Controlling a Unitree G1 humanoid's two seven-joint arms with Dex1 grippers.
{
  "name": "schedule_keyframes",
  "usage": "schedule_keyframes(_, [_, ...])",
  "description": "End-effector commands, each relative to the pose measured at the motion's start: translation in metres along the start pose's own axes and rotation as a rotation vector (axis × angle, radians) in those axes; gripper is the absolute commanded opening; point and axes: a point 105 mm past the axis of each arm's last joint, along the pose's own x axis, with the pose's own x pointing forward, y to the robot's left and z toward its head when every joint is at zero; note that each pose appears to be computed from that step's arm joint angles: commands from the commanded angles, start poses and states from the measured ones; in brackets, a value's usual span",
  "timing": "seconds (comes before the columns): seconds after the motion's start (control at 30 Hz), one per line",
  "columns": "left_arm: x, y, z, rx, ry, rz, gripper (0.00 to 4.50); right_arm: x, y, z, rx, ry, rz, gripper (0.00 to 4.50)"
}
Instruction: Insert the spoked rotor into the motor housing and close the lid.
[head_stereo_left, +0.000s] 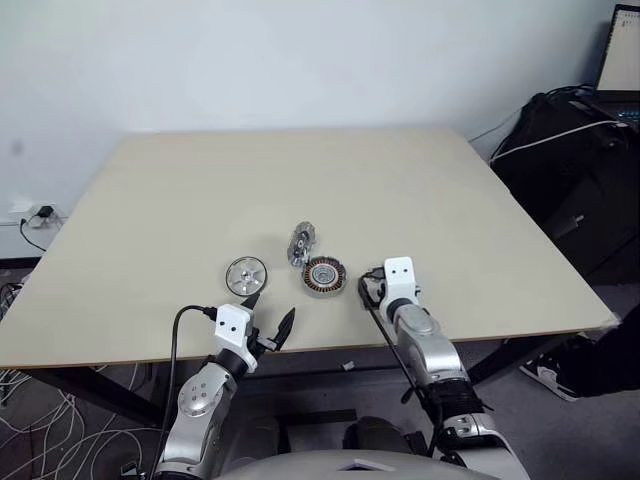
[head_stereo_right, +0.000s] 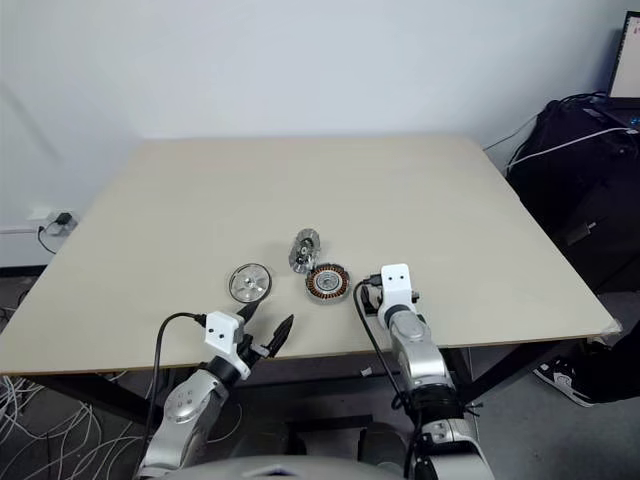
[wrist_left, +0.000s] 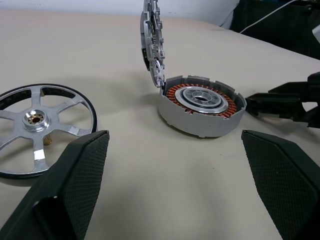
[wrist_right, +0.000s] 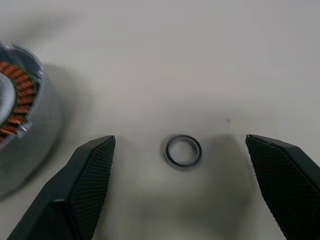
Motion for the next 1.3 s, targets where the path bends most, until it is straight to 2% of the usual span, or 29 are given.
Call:
schedule_keyframes(0.03, [0.004,-0.003,0.014,0.016,-0.054,-0.009,4.5,0.003,0.002,0.014,-0.002,-0.046,0.006,4.49])
schedule_keyframes(0.47, [0.004,-0.005,0.016,0.014,-0.058,-0.012,4.5,0.013,-0.001,0.007,0.041,0.0,0.007,4.49])
schedule_keyframes(0.57, [0.005,-0.004,0.016,0.014,-0.06,-0.01,4.5,0.013,0.0,0.008,0.042,0.0,0.006,3.87])
schedule_keyframes(0.9, [0.006,-0.003,0.015,0.014,-0.059,-0.01,4.5,0.009,-0.001,0.012,0.055,-0.021,0.001,0.71])
schedule_keyframes(1.07, [0.006,-0.002,0.014,0.016,-0.058,-0.009,4.5,0.001,0.001,0.018,0.053,-0.052,0.019,0.69])
schedule_keyframes(1.3, [0.006,-0.002,0.013,0.016,-0.055,-0.015,4.5,-0.014,0.029,0.052,-0.037,-0.178,0.143,0.69])
